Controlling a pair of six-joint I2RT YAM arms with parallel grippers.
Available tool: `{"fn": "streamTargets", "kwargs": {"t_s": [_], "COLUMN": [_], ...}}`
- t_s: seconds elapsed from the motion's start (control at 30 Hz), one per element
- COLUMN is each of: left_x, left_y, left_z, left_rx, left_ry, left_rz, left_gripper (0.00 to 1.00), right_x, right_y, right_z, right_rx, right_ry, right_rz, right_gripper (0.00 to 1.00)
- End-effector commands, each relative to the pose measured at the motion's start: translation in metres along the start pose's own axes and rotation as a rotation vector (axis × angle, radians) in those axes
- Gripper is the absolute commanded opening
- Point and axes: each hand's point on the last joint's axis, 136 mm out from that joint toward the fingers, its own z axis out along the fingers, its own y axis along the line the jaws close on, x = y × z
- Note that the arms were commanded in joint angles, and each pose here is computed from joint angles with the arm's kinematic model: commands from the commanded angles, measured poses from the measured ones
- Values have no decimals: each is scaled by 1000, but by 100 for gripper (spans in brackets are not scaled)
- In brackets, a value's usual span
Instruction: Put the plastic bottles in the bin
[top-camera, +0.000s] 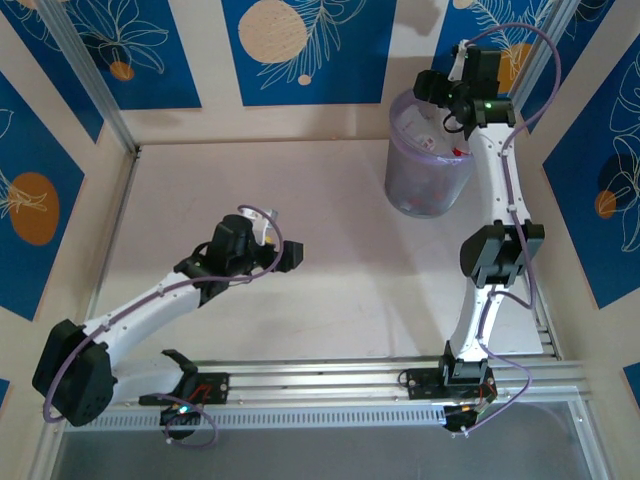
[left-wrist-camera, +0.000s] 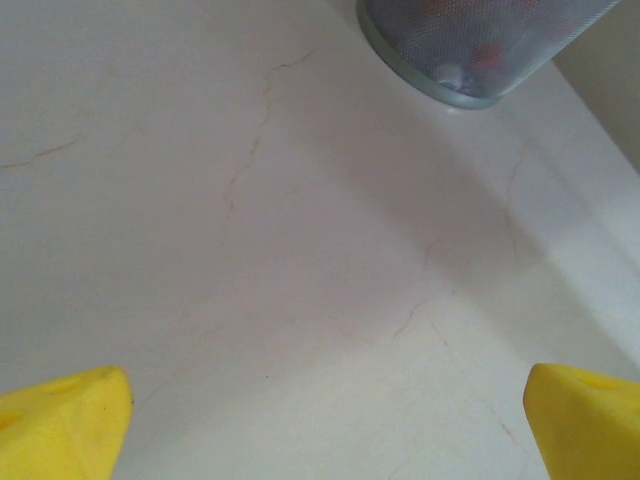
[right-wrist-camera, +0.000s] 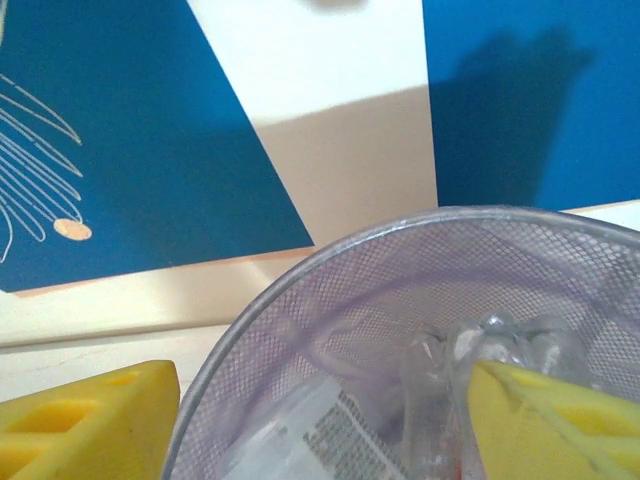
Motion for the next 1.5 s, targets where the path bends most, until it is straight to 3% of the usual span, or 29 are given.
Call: {"fn": "streamTargets", "kwargs": {"t_s": [0.0,0.2,0.4,0.67,0.8,1.03,1.27,1.47], "left_x": [-18,-25,-32,-27,-19,0,1,-4], "left_y": [11,35,63,133,160,194,212,230], "left_z": [-14,-27,-47,-83,-96,-95,-66,-47], "left_rx": [-81,-196,-312,-646,-757,-827,-810,-821], "left_ry": [-29,-31,-72,-104,-152,-188,-220,-281], "left_rz": [48,82,96,109,104,101,193,224], "left_gripper": [100,100,100,100,100,100,100,100], "right_x": [-3,19,69,153,205,276,321,325], "right_y": [11,26,47,60,57,25,-14,-24], "right_z": [-35,-82,-128,-159,-154,-124,-83,-56], "right_rx": [-28,-55,-77,-89,-109,-87,-38,-33], "right_ry": [-18,-35,-14,35,73,162,163,94], "right_rz": [-33,-77,-168,-280,-300,-237,-242,-278], "right_gripper": [78,87,99,99,99,99,99,99]}}
